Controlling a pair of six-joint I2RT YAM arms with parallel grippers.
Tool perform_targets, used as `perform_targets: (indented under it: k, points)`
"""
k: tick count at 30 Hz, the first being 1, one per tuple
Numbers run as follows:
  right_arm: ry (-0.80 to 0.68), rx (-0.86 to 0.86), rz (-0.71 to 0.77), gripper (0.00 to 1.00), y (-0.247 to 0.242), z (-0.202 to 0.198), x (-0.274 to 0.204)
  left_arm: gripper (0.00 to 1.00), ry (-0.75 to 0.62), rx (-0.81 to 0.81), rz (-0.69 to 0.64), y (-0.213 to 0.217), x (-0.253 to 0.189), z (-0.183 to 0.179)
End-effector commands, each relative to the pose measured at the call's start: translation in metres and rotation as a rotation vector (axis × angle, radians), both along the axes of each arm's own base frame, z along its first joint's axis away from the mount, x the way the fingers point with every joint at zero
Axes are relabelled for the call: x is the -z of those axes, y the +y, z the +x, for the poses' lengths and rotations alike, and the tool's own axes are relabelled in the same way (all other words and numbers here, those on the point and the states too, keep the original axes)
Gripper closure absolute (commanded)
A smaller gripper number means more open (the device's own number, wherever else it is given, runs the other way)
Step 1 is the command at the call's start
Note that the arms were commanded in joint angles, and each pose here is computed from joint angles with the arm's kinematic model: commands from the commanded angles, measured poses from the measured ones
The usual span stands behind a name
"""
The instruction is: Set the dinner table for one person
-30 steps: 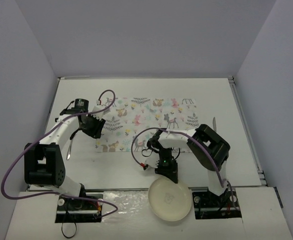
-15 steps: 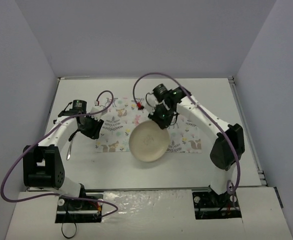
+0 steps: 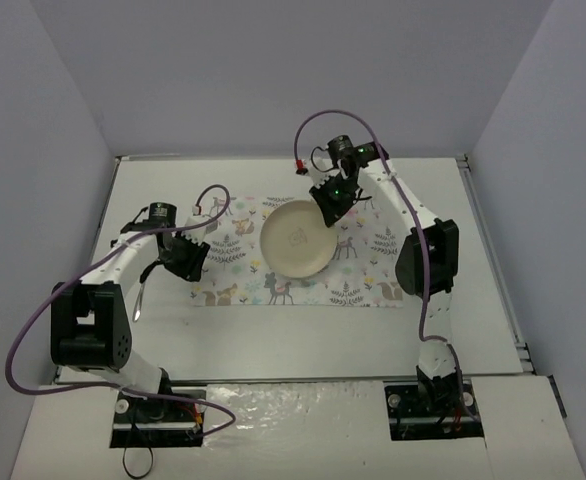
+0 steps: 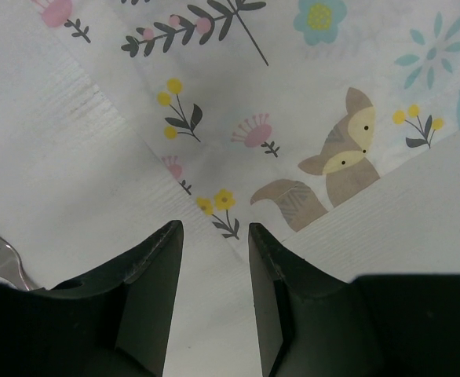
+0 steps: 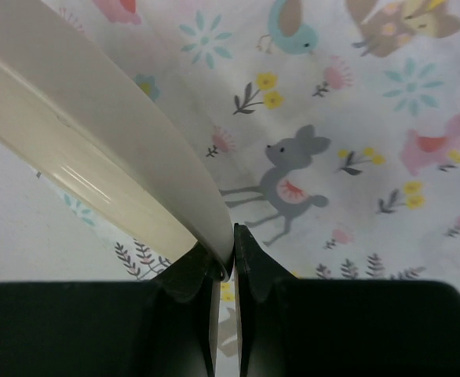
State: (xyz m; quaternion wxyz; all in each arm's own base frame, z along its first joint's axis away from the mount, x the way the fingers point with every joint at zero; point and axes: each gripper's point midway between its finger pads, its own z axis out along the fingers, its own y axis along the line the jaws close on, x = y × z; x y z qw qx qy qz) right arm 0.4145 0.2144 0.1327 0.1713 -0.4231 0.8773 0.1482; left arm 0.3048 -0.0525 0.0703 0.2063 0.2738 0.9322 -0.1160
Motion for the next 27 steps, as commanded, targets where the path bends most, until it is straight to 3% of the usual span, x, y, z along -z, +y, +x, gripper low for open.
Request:
perform_targets:
  k: [1,27]
  points:
    - [0.067,-0.032,0.071,1.0,0.022,-0.021,-0.01,0.64,-0.09,0.025,-0.02,-0.003,-0.018,0.026]
    - [0.104,0.037,-0.063,1.0,0.009,0.021,0.06,0.64,-0.083,0.046,-0.014,-0.003,-0.009,0.029]
